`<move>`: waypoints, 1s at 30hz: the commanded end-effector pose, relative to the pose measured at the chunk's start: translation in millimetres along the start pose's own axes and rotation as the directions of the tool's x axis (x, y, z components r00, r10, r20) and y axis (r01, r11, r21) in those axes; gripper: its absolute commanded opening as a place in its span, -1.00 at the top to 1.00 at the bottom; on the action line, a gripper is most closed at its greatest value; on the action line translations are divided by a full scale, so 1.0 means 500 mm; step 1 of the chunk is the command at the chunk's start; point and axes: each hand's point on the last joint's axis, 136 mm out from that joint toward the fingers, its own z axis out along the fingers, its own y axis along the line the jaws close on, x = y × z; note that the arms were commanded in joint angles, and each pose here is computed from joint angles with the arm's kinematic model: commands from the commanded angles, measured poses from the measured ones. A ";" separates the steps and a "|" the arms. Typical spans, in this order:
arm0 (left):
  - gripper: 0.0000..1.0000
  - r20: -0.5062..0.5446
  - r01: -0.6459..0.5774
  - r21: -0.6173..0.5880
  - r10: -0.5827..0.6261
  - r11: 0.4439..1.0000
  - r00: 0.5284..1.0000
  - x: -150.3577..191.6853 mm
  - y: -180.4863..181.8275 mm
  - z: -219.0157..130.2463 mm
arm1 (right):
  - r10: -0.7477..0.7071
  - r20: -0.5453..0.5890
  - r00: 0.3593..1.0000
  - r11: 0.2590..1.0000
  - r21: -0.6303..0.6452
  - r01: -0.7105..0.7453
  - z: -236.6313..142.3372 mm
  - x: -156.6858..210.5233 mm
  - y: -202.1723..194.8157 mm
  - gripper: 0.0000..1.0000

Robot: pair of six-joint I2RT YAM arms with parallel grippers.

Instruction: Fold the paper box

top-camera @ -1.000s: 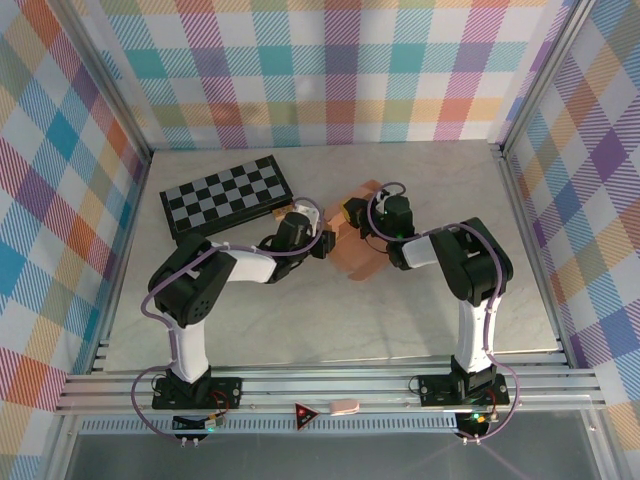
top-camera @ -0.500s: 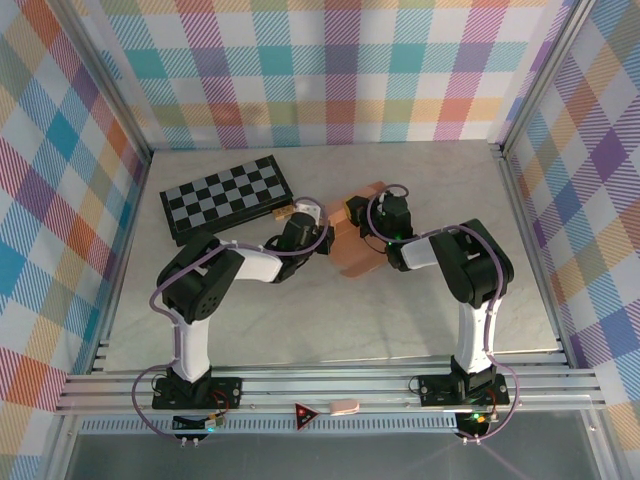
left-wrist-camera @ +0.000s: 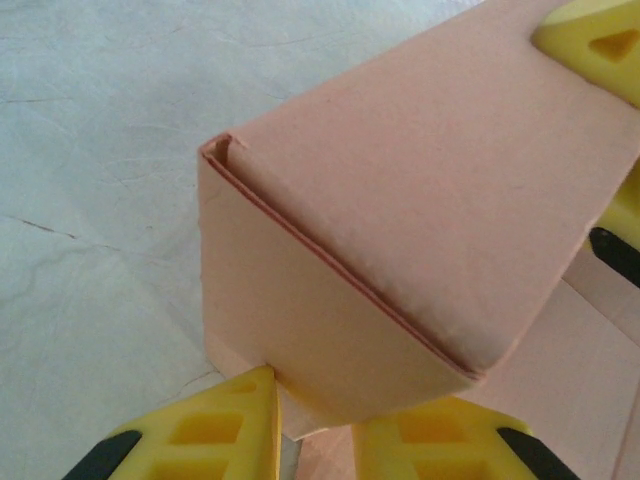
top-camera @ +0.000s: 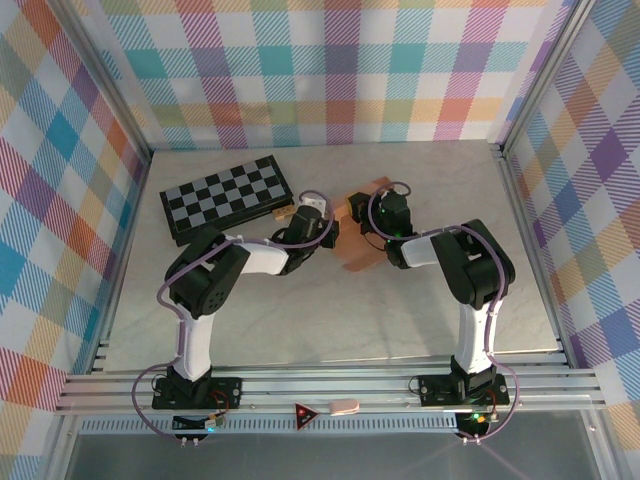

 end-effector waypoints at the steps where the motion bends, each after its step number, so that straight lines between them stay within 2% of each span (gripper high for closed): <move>1: 0.54 0.070 0.002 -0.004 -0.002 1.000 0.998 -0.052 -0.015 0.015 | 0.053 -0.149 0.987 0.993 0.110 -0.037 -0.005 0.097 -0.051 1.00; 7: 0.62 0.072 0.010 -0.030 -0.008 0.999 0.997 -0.058 -0.009 0.030 | 0.073 -0.134 0.988 0.991 0.123 -0.056 -0.007 0.097 -0.056 1.00; 14: 0.90 0.071 0.021 -0.030 -0.019 0.999 0.997 -0.063 -0.013 0.041 | 0.104 -0.120 0.987 0.987 0.136 -0.087 -0.009 0.097 -0.060 1.00; 18: 1.00 0.081 0.028 -0.040 -0.025 0.999 0.996 -0.071 -0.012 0.043 | 0.116 -0.107 0.987 0.984 0.151 -0.099 -0.010 0.101 -0.058 1.00; 23: 1.00 0.080 0.056 -0.081 -0.049 0.995 0.996 -0.087 -0.006 0.038 | 0.140 -0.089 0.986 0.977 0.172 -0.123 -0.010 0.104 -0.065 1.00; 28: 1.00 0.058 0.074 -0.185 -0.064 0.980 0.996 -0.104 0.019 0.008 | 0.110 -0.044 0.993 0.970 0.225 -0.097 -0.033 0.089 -0.045 0.46; 30: 1.00 0.047 0.079 -0.221 -0.070 0.972 0.996 -0.112 0.028 -0.015 | 0.044 -0.053 0.998 0.969 0.245 -0.030 -0.048 0.077 -0.009 0.23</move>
